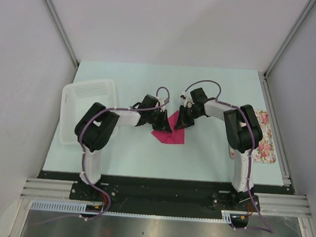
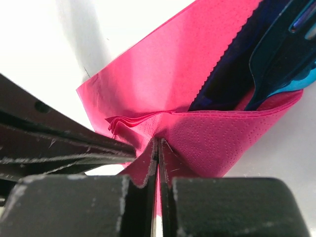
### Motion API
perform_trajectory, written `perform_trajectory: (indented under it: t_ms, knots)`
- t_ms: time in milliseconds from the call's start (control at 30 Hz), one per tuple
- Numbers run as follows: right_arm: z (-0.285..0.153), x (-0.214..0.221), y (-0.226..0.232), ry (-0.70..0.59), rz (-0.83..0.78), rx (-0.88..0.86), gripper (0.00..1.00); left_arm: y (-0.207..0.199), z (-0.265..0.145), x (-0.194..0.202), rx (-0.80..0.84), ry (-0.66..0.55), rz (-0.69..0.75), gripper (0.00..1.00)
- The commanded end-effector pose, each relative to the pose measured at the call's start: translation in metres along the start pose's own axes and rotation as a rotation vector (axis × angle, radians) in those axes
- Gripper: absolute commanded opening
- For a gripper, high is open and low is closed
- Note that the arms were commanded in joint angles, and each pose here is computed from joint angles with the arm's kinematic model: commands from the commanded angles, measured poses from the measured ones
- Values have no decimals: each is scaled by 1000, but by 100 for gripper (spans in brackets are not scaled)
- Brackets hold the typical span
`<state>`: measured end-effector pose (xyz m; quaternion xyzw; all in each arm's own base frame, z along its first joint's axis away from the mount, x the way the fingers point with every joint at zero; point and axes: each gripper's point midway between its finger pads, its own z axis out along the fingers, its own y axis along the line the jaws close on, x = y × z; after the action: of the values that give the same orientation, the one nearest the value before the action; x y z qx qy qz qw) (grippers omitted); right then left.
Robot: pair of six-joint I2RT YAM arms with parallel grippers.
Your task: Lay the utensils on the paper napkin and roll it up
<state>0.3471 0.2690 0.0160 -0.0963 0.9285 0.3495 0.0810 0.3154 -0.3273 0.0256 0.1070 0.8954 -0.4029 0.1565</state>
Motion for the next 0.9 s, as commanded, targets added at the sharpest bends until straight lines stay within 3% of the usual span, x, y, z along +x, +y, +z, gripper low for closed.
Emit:
perform_trajectory:
  t_ms: [0, 200, 333, 700, 867]
  knots:
    - [6, 10, -21, 32, -42, 83, 4, 17, 8, -9, -50, -2, -21, 0]
    - [-31, -7, 32, -19, -83, -46, 11, 33, 10, 6, -91, 45, -79, 0]
    - [-42, 5, 44, -11, -40, -73, 10, 32, 9, 4, -88, 38, -71, 0]
    - [-7, 31, 18, 58, -11, -6, 6, 33, 8, 5, -90, 36, -72, 0]
    - [11, 57, -18, 126, -24, 149, 2, 34, 8, 5, -96, 35, -71, 0]
